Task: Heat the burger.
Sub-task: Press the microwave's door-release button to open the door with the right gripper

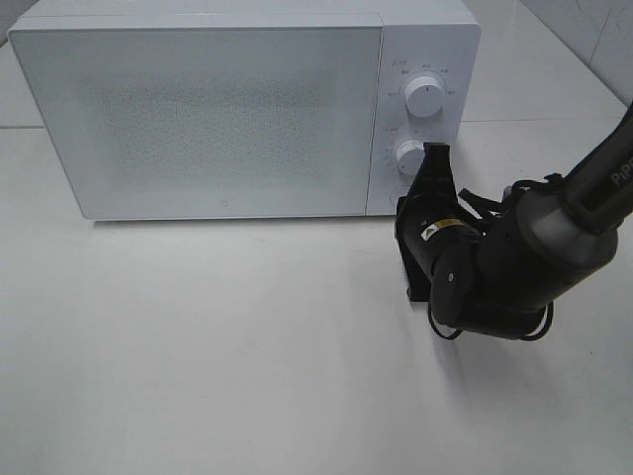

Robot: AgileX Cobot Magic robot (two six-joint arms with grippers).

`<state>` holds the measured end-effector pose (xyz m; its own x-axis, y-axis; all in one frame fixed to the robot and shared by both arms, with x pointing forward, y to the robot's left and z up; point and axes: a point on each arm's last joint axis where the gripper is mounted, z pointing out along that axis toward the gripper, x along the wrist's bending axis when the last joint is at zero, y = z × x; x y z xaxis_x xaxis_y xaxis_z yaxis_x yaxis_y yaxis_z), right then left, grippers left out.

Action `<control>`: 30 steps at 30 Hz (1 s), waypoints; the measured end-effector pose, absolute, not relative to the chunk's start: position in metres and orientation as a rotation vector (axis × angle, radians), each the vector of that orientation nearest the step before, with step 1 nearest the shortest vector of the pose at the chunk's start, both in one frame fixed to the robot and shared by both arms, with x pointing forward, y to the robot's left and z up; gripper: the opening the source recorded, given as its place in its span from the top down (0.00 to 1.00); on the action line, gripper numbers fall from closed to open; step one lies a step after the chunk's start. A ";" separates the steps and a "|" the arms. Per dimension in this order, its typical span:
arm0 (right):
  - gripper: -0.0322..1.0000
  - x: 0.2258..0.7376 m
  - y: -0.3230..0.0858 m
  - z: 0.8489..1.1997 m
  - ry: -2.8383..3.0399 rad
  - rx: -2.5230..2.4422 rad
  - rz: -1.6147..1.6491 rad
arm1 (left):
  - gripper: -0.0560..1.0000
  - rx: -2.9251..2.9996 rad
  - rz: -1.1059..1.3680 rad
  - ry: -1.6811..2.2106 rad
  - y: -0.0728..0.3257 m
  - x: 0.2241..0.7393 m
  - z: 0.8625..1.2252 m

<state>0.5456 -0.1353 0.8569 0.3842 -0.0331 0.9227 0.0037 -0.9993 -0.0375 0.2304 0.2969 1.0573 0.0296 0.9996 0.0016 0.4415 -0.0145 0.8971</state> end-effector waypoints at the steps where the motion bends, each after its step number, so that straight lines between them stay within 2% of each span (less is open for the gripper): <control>1: 0.95 0.549 -0.135 0.855 0.031 -2.588 -1.726 | 0.01 1.557 0.942 1.510 0.297 0.230 1.057; 30: 0.95 0.575 -0.137 0.850 0.071 -2.621 -1.701 | 0.01 1.557 0.942 1.510 0.297 0.230 1.057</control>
